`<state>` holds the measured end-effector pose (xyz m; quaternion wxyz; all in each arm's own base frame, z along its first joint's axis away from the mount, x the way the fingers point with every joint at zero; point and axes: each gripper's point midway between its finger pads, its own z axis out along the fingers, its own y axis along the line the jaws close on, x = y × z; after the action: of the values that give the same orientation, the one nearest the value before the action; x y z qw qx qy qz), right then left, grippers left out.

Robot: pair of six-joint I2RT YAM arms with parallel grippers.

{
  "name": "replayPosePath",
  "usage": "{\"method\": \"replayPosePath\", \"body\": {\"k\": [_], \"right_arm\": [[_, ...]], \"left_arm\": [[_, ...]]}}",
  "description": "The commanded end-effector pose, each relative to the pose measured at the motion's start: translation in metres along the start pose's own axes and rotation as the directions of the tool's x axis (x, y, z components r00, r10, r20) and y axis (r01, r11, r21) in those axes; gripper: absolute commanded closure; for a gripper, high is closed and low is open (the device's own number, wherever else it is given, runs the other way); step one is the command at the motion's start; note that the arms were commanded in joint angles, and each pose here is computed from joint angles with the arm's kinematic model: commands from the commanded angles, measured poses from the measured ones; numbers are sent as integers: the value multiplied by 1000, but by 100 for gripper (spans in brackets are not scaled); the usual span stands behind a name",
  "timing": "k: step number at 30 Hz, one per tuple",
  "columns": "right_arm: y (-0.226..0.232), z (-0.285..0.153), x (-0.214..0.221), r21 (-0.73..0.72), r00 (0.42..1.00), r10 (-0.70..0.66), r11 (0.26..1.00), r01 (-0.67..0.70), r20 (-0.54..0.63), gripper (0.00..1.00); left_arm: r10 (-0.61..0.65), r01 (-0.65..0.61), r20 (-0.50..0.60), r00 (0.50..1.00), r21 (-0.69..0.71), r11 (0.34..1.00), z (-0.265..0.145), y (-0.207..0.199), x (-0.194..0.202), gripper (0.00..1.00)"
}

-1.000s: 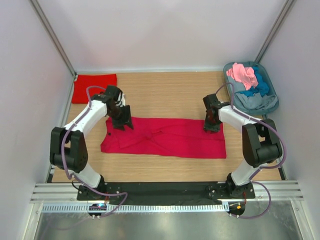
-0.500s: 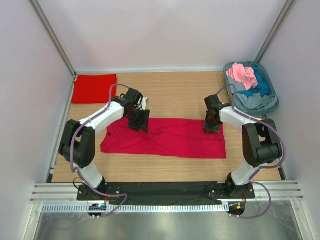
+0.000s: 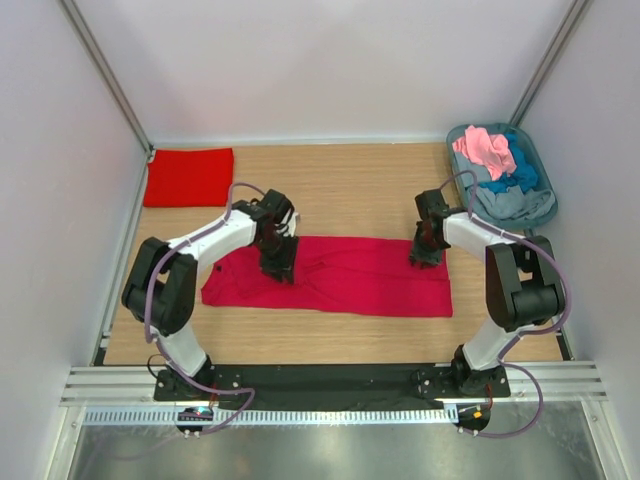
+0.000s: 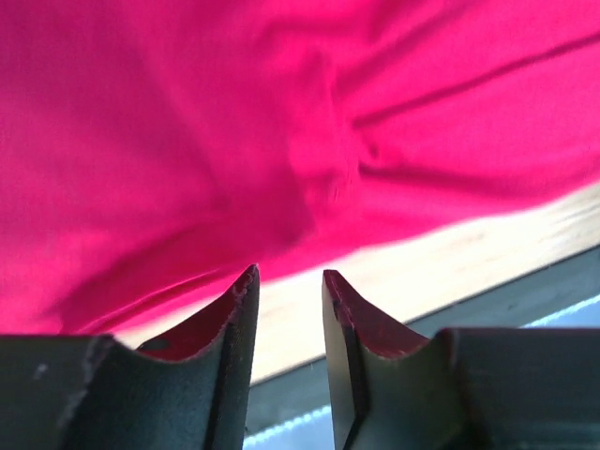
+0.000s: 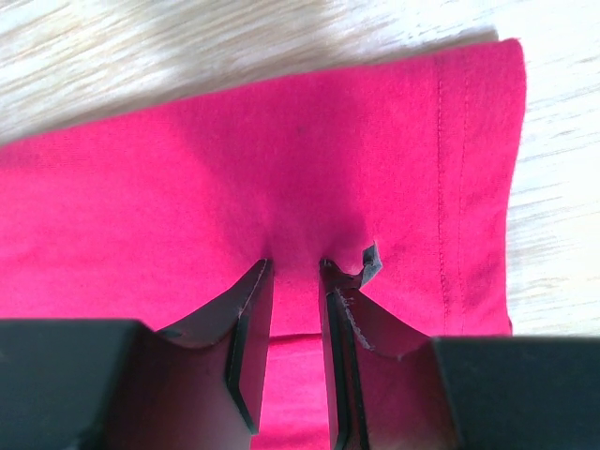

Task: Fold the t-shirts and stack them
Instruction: Fold the tshirt

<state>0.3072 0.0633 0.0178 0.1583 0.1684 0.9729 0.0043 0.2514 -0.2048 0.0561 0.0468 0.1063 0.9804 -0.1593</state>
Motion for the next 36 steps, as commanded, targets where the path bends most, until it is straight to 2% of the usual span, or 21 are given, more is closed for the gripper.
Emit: {"method": "replayPosePath", "body": {"k": [1,5,9,13,15,19,24,27,32,36], "right_arm": [[6,4,-14,-27,1000,14,1000,-14,21,67],[8,8,-15,-33,1000,23,999,-22,16,67],[9,8,-17,-41,1000,26,999,-25,14,67],[13,5,-14,-68,999,34,997,-34,-1,67],[16,3,-13,-83,999,41,996,-41,-3,67],[13,4,-11,-72,999,42,996,-43,-14,67],[12,5,-7,-75,999,48,996,-49,-15,67],[11,6,-6,-75,999,50,996,-51,-17,67],[11,6,-3,-73,999,43,996,-45,-19,67],[9,6,-2,-70,999,45,997,-46,-19,67]], "left_arm": [[-38,38,-1,999,-19,999,-24,-1,16,66],[-74,70,-64,995,-53,996,-20,7,29,66],[-139,136,-16,990,-116,984,-23,17,20,61],[-276,266,-1,961,-272,925,-32,54,28,62],[-345,335,19,938,-291,896,-35,72,35,62],[-476,477,68,877,-239,846,-45,93,43,60],[-495,496,78,866,-272,825,-42,108,52,62],[-510,512,77,857,-243,824,-32,113,52,63],[-502,521,141,853,-187,833,-28,122,25,63],[-518,537,150,842,-150,830,-26,127,8,66]]}}
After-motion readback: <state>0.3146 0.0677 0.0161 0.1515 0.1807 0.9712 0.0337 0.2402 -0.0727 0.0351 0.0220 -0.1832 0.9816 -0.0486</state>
